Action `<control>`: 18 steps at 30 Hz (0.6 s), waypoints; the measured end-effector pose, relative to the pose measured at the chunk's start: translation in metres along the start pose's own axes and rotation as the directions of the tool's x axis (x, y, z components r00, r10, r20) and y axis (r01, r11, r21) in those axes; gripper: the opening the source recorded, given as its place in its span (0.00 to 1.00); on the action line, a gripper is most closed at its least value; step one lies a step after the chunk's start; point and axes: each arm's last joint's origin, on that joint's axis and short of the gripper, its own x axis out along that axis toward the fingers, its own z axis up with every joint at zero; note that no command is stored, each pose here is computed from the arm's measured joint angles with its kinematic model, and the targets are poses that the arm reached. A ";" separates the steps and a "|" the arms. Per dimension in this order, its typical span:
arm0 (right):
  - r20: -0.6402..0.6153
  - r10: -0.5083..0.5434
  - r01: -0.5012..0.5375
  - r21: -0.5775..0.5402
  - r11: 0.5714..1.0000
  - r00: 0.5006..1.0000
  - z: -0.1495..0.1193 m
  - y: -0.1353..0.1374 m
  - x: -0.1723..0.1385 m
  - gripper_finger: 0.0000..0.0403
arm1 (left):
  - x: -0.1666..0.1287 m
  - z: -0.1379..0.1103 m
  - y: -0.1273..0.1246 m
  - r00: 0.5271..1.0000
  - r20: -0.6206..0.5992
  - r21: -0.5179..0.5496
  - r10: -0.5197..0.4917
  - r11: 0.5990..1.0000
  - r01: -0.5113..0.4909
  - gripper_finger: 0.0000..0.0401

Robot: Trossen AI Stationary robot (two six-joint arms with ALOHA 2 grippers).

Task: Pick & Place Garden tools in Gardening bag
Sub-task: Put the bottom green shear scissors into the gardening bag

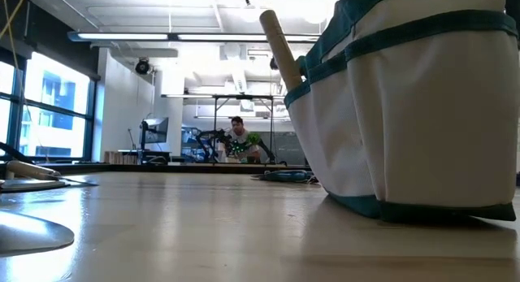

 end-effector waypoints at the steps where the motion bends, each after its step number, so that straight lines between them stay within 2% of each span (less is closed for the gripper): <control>1: -0.003 -0.001 0.001 0.000 1.000 1.000 0.000 0.000 0.000 0.18 | -0.006 0.006 0.000 0.999 -0.038 0.003 0.027 1.000 -0.027 0.64; 8: -0.020 -0.008 0.007 -0.010 1.000 1.000 -0.002 -0.001 0.000 0.18 | -0.059 0.060 -0.023 0.965 -0.248 -0.029 0.083 0.995 -0.094 0.64; 14: -0.014 -0.021 0.021 -0.013 1.000 1.000 0.000 -0.005 0.002 0.18 | -0.101 0.089 -0.032 0.868 -0.443 -0.008 0.225 0.967 -0.254 0.64; 18: 0.013 -0.039 0.040 -0.086 0.995 0.999 0.005 -0.011 0.004 0.18 | -0.117 0.091 -0.035 0.796 -0.554 -0.050 0.243 0.945 -0.323 0.64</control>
